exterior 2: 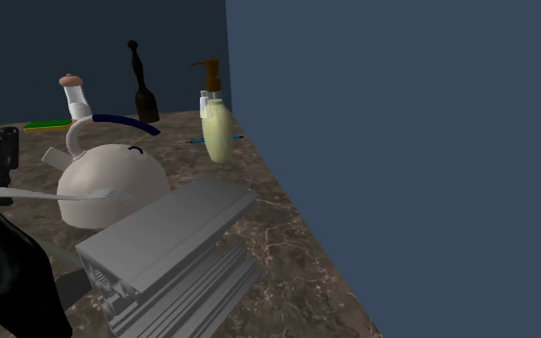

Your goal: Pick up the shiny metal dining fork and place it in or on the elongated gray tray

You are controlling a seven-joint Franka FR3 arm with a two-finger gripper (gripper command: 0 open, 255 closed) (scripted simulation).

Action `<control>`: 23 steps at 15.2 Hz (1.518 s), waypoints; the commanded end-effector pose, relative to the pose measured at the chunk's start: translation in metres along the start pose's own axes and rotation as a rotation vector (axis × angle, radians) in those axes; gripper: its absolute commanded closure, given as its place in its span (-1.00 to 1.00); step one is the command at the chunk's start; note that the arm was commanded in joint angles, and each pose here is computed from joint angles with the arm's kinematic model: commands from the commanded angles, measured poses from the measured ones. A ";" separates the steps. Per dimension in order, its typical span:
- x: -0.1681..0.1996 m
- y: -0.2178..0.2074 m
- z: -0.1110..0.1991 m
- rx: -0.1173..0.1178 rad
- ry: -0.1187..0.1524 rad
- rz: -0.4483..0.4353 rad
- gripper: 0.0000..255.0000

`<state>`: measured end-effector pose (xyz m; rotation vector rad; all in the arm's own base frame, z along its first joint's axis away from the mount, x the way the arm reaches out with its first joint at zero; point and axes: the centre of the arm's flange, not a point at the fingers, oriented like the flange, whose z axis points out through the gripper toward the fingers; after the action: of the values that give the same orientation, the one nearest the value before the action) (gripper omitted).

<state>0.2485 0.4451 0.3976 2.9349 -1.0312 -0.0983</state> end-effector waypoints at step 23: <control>-0.104 0.019 0.059 0.000 0.000 0.001 1.00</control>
<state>0.1521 0.4946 0.3449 2.9342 -1.0332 -0.0984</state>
